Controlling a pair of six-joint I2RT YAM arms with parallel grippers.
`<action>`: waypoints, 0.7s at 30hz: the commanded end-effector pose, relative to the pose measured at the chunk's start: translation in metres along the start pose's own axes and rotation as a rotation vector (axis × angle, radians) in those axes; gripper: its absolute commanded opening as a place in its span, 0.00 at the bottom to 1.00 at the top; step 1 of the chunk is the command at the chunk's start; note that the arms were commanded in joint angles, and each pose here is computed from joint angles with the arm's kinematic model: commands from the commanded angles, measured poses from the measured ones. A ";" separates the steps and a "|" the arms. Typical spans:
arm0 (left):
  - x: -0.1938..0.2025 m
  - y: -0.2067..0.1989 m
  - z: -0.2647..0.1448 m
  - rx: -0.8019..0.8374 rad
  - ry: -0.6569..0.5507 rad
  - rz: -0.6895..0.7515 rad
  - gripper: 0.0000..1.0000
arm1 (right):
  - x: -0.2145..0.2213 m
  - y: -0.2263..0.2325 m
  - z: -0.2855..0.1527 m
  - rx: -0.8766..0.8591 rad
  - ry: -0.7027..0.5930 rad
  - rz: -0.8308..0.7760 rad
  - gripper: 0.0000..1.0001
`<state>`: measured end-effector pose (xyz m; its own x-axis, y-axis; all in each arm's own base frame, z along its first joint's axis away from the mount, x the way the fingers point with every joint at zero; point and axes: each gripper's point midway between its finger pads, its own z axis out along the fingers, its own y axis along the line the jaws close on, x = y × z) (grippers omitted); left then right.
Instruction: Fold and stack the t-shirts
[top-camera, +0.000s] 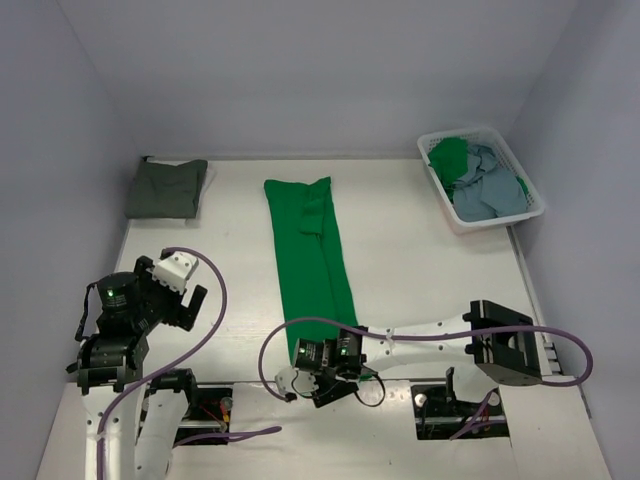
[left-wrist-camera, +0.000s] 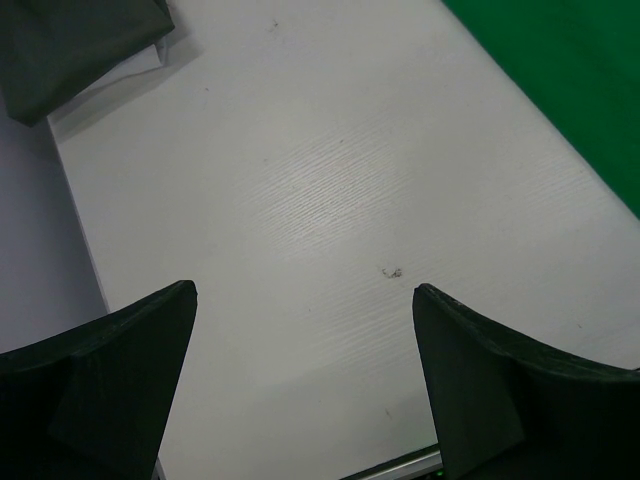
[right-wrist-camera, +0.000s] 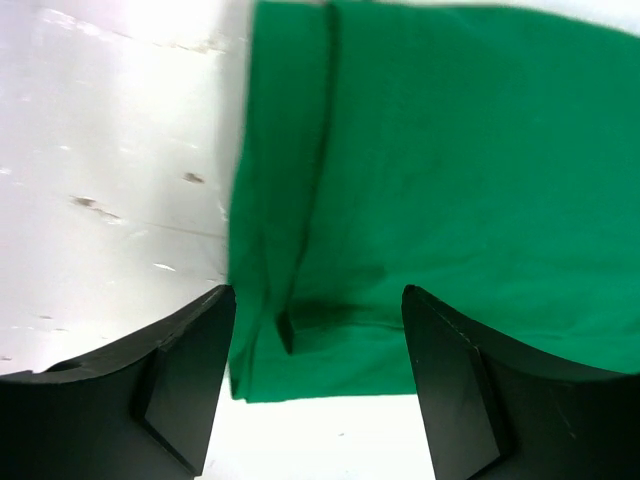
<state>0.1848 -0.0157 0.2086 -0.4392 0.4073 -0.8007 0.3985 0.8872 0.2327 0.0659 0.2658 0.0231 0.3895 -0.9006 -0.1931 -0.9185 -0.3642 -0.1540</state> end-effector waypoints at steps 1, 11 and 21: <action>-0.015 0.005 0.002 -0.002 -0.052 0.003 0.83 | -0.006 0.010 0.002 -0.019 0.009 -0.028 0.64; -0.015 0.006 0.000 -0.012 -0.055 -0.004 0.83 | -0.010 0.032 0.024 -0.102 0.034 -0.055 0.66; -0.015 0.006 -0.001 -0.012 -0.055 -0.010 0.83 | -0.006 0.034 0.045 -0.111 0.040 -0.063 0.50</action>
<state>0.1847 -0.0147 0.2090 -0.4414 0.3961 -0.8052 0.3908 0.8926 0.2248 0.0407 0.2668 0.0052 0.4435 -0.8843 -0.1461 -0.8962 -0.4355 -0.0842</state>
